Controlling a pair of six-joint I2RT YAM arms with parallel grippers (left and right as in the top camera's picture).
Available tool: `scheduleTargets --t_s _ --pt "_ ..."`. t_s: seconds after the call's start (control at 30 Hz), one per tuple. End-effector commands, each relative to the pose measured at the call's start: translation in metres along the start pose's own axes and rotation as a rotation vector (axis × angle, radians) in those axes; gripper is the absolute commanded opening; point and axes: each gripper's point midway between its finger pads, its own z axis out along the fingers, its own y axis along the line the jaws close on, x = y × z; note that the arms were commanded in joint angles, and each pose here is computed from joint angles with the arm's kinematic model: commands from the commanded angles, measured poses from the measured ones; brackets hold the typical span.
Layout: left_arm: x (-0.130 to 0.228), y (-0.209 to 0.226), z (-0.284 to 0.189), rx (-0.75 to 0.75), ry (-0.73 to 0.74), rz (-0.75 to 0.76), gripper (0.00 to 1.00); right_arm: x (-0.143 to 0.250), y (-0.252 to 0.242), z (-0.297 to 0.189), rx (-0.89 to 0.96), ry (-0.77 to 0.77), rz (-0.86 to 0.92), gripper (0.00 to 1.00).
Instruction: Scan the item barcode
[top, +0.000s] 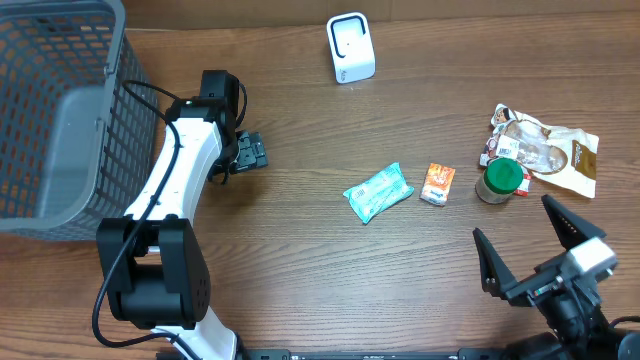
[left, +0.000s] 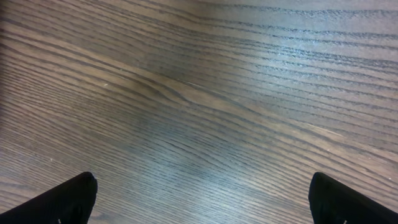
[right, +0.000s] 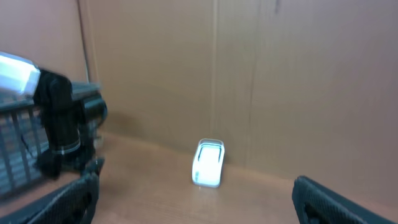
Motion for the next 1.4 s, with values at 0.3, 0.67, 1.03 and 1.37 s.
scheduleTargets --t_s 0.3,0.67,1.03,1.37 --pt "-0.002 0.002 -0.005 -0.007 -0.019 0.011 0.99 -0.012 -0.003 0.002 -0.005 -0.302 0.027 1.0" --pt "-0.002 0.002 -0.005 -0.007 -0.019 0.011 1.0 0.057 -0.033 0.017 0.089 -0.188 0.27 1.0" --pt "-0.002 0.002 -0.005 -0.007 -0.019 0.011 1.0 0.087 -0.047 0.02 0.157 -0.186 0.258 1.0" --pt "-0.002 0.002 -0.005 -0.007 -0.019 0.011 1.0 0.152 -0.051 0.021 0.2 0.087 0.144 1.0"
